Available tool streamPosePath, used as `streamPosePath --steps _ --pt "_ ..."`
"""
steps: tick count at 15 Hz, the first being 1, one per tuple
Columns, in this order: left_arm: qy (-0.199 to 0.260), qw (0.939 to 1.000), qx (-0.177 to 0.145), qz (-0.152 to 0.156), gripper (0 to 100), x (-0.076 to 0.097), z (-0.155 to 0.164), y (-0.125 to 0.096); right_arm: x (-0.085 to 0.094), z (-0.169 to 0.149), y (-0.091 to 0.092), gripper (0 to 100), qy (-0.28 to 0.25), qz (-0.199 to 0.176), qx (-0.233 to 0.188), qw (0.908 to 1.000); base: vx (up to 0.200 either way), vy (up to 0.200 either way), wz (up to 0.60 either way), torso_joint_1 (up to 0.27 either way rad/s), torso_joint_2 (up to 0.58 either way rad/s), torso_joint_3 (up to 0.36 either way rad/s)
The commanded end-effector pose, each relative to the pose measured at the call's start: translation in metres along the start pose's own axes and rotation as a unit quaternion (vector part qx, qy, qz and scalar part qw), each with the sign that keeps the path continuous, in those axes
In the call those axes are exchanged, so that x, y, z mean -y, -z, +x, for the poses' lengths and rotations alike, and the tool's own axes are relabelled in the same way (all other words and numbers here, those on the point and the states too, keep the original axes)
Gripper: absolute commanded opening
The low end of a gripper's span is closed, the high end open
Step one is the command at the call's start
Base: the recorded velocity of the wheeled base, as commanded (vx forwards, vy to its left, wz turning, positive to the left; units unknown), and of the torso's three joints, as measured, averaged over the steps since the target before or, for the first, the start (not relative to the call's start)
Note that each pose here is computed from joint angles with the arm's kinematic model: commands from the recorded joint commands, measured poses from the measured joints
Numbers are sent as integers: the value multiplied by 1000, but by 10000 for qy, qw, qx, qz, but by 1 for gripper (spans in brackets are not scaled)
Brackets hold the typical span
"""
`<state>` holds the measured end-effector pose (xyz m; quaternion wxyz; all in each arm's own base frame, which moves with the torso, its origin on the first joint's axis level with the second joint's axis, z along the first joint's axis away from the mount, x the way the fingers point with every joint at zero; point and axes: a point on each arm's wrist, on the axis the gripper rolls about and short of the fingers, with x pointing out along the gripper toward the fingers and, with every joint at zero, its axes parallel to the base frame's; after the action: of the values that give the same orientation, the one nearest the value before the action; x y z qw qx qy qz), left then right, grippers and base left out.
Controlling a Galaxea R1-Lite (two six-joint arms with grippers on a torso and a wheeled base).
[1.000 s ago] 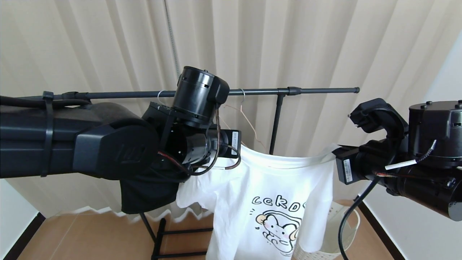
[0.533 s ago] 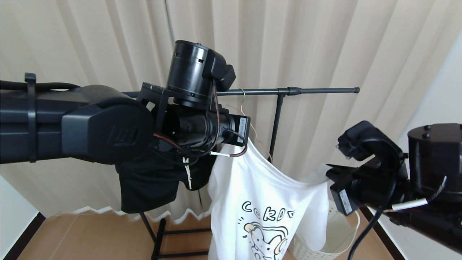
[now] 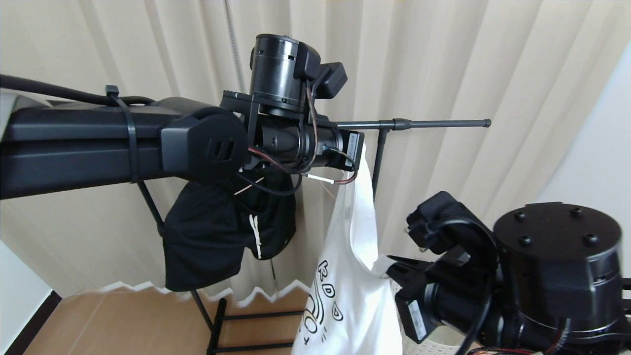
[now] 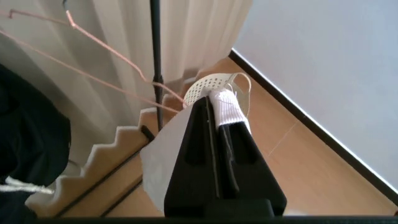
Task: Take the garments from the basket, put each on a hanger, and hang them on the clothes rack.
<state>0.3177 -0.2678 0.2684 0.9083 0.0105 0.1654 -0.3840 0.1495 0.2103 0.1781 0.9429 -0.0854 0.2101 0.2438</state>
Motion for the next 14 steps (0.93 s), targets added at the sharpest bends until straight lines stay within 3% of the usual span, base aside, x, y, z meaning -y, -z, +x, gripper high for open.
streamPosePath --steps 1,5,7,10,11,12,13,14 --pt "215 9998 21 0 0 -1 18 1 -29 27 -1 0 -76 331 -159 9993 0 0 0 0 0 0" --pt "173 9998 -35 -34 0 -4 18 3 -27 26 -8 0 61 646 -19 9979 0 0 0 0 0 0" --pt "-218 9997 -37 -98 0 -17 4 -2 2 19 -5 0 676 742 42 9949 0 0 0 0 0 0" --pt "-764 9961 -425 -155 0 -22 -12 -2 38 10 -2 0 1379 610 77 9885 0 0 0 0 0 0" --pt "-1109 9914 -669 -159 0 -22 -18 1 58 8 -6 0 1724 556 119 9834 0 0 0 0 0 0" --pt "-1326 9875 -839 -142 0 -21 -21 4 67 10 -10 0 1899 475 135 9806 0 0 0 0 0 0" --pt "-1689 9793 -1115 -69 0 -20 -28 9 80 17 -16 0 2178 390 144 9751 0 0 0 0 0 0" --pt "-1769 9754 -1316 -23 0 -16 -34 13 85 25 -21 0 2293 388 138 9725 0 0 0 0 0 0"
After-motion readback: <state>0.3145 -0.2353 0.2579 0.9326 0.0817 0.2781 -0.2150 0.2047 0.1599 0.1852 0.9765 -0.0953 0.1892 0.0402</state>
